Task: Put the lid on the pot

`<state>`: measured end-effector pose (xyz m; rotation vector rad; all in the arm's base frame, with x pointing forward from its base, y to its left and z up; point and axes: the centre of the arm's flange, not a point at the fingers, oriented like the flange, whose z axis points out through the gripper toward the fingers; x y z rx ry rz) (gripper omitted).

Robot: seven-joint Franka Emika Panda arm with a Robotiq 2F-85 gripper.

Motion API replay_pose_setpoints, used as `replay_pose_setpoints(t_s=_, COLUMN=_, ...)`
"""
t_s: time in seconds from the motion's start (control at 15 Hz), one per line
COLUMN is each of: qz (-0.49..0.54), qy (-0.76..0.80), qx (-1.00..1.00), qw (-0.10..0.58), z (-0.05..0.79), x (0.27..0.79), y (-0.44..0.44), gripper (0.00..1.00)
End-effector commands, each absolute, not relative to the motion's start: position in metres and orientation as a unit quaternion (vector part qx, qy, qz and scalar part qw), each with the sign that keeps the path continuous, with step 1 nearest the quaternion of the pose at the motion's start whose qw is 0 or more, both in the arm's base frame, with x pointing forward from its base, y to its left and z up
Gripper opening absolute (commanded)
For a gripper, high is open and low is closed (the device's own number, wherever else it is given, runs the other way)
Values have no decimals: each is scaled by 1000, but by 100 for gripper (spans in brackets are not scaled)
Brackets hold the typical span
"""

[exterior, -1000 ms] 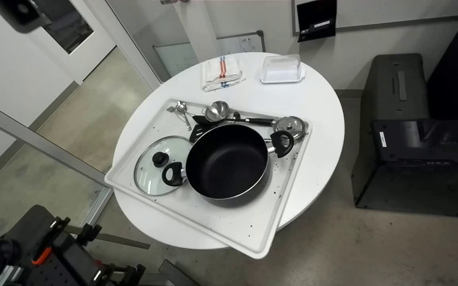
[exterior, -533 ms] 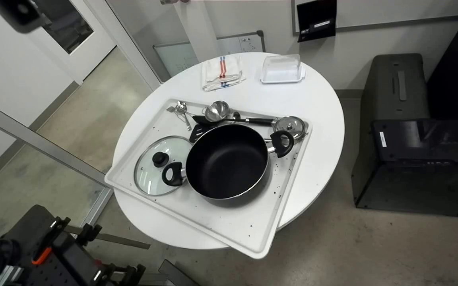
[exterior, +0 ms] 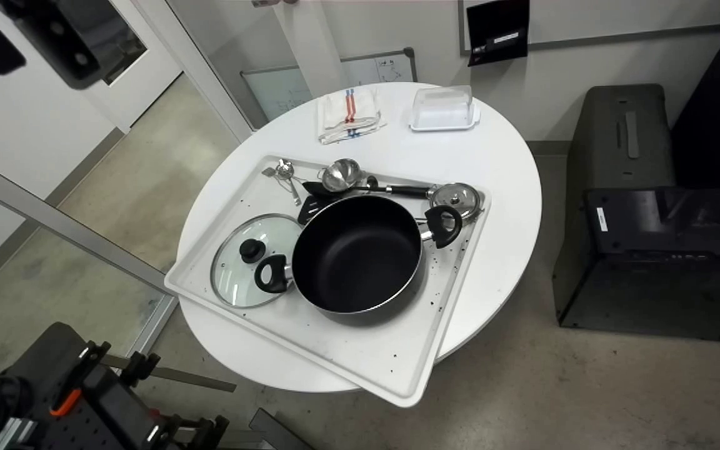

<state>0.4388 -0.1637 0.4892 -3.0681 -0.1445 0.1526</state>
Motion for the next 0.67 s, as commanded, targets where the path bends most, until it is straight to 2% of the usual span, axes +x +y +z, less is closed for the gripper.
replay_pose_setpoints(t_s=0.0, qz=56, qy=-77, qx=-995, qw=11, z=461, x=443, y=-144, gripper=100)
replay_pose_setpoints(t_s=0.6, qz=96, qy=-186, qx=-977, qw=-48, z=374, x=467, y=-83, gripper=100)
